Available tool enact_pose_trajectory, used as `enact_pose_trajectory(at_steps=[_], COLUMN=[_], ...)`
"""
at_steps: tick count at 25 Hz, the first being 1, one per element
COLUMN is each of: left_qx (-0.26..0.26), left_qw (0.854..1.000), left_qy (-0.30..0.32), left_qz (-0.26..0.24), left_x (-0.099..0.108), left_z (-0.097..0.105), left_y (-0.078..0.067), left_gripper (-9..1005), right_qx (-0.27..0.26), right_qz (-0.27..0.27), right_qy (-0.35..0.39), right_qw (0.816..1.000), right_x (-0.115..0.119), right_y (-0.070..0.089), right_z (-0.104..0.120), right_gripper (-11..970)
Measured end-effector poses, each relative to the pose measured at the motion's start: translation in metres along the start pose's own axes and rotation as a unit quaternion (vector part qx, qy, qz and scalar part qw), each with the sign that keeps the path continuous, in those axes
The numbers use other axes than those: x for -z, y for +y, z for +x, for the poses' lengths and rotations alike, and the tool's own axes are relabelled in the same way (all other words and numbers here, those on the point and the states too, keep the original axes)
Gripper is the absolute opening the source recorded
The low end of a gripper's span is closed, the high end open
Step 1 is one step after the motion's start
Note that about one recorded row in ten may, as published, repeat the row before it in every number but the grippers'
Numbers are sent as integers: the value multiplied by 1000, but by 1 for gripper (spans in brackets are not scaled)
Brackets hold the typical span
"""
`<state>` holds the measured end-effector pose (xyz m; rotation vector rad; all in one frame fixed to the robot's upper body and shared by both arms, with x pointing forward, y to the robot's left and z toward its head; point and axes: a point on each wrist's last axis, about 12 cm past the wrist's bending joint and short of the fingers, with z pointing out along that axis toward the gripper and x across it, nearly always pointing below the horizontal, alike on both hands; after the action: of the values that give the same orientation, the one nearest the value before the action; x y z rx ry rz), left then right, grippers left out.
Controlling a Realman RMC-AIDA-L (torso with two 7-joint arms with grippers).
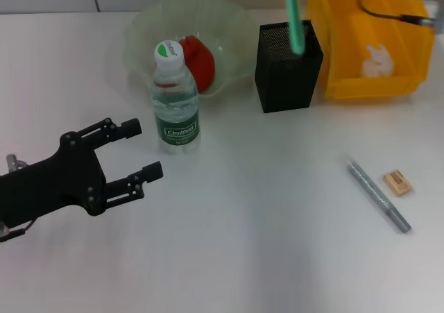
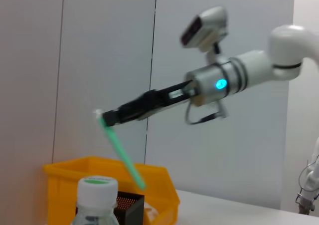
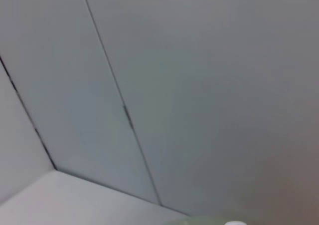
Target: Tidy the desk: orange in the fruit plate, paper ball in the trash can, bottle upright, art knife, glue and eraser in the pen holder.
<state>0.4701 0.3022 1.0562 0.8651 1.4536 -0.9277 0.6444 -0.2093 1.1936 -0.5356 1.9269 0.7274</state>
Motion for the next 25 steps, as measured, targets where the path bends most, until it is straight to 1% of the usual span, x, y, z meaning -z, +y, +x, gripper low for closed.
enact_pose_trajectory(at_steps=[2, 6, 11, 15, 16, 21, 25], left_qx=[3, 5, 8, 8, 9, 9, 9], left_qw=[1000, 1000, 1000, 1000, 1000, 1000, 1000], left_qy=[-2, -4, -6, -5, -6, -7, -7], left_qz=[2, 3, 3, 3, 3, 5, 5], left_x=[-3, -5, -6, -6, -6, -7, -7], left_z=[0, 1, 2, 2, 2, 2, 2], left_y=[0, -2, -3, -3, -4, -4, -4], left_gripper=[770, 770, 770, 770, 770, 770, 770], right_qx=[-9, -23, -22, -24, -28, -29, -30], right_qz=[-16, -23, 3, 24, 24, 19, 11], right_qy=[-17, -48, -63, -53, -45, -30, -28], right_qw=[1000, 998, 998, 998, 998, 999, 999], right_x=[-14, -21, -22, -25, -28, -33, -32], right_y=[-3, -8, -16, -22, -22, -20, -18], right_z=[3, 5, 6, 18, 23, 33, 35], right_gripper=[164, 163, 164, 164, 164, 163, 225])
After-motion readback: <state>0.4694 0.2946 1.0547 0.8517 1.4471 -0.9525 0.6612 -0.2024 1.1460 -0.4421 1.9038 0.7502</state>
